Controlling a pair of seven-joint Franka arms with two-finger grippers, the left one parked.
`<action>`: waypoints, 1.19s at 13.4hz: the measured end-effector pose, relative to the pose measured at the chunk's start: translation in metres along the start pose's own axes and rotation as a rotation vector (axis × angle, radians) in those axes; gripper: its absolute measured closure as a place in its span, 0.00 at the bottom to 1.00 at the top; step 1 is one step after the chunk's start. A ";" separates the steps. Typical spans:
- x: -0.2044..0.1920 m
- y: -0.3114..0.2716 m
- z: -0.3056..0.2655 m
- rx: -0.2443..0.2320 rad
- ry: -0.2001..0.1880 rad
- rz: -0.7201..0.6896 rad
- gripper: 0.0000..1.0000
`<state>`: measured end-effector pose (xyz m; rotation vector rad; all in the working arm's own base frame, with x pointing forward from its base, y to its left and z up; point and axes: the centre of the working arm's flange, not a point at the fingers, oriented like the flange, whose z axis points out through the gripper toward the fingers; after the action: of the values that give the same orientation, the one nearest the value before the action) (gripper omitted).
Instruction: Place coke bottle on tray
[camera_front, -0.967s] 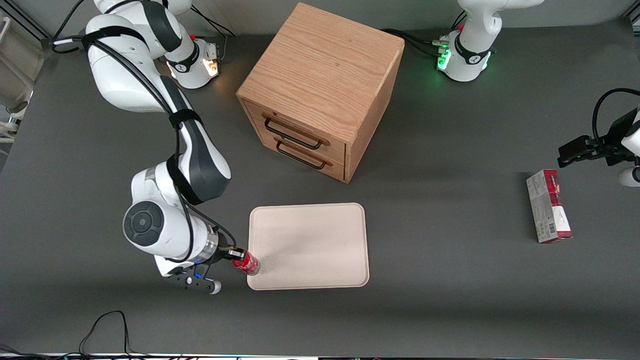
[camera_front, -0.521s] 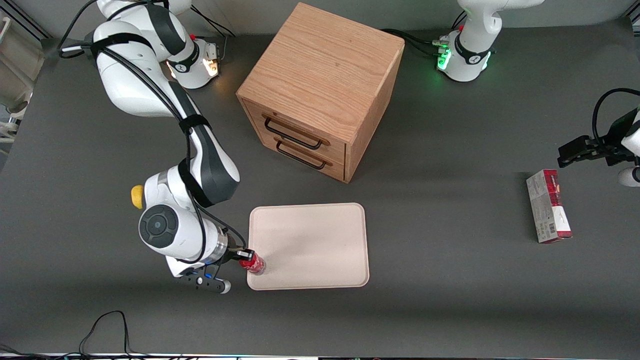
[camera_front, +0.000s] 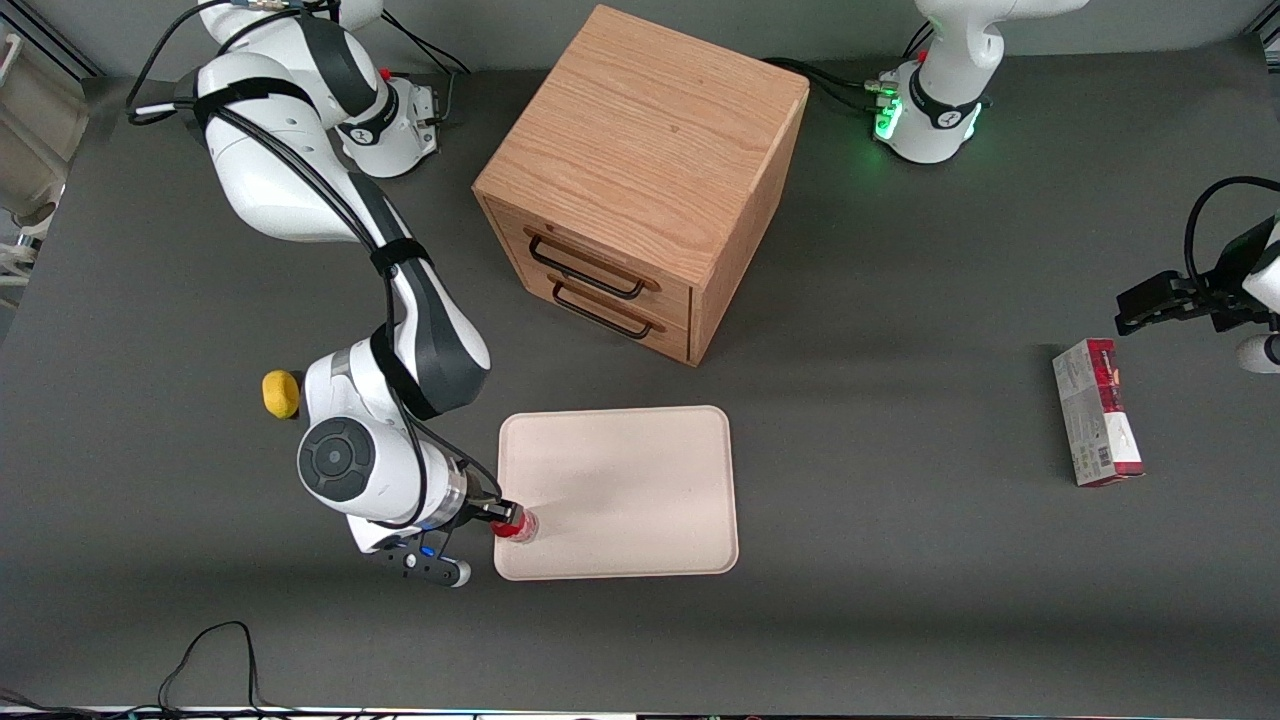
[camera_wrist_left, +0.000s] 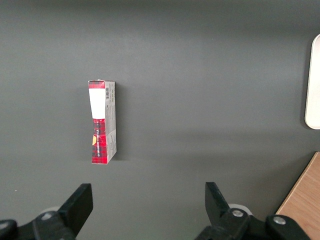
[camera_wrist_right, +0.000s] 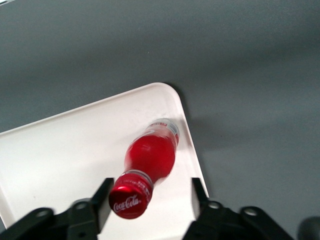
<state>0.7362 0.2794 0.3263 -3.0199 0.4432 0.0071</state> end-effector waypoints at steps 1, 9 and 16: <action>0.000 0.000 -0.001 0.001 0.001 0.002 0.15; -0.003 0.025 -0.076 -0.045 -0.044 -0.042 0.00; -0.072 0.164 -0.184 -0.109 -0.151 -0.291 0.00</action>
<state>0.6182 0.1269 0.4965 -3.1287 -0.0111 0.2451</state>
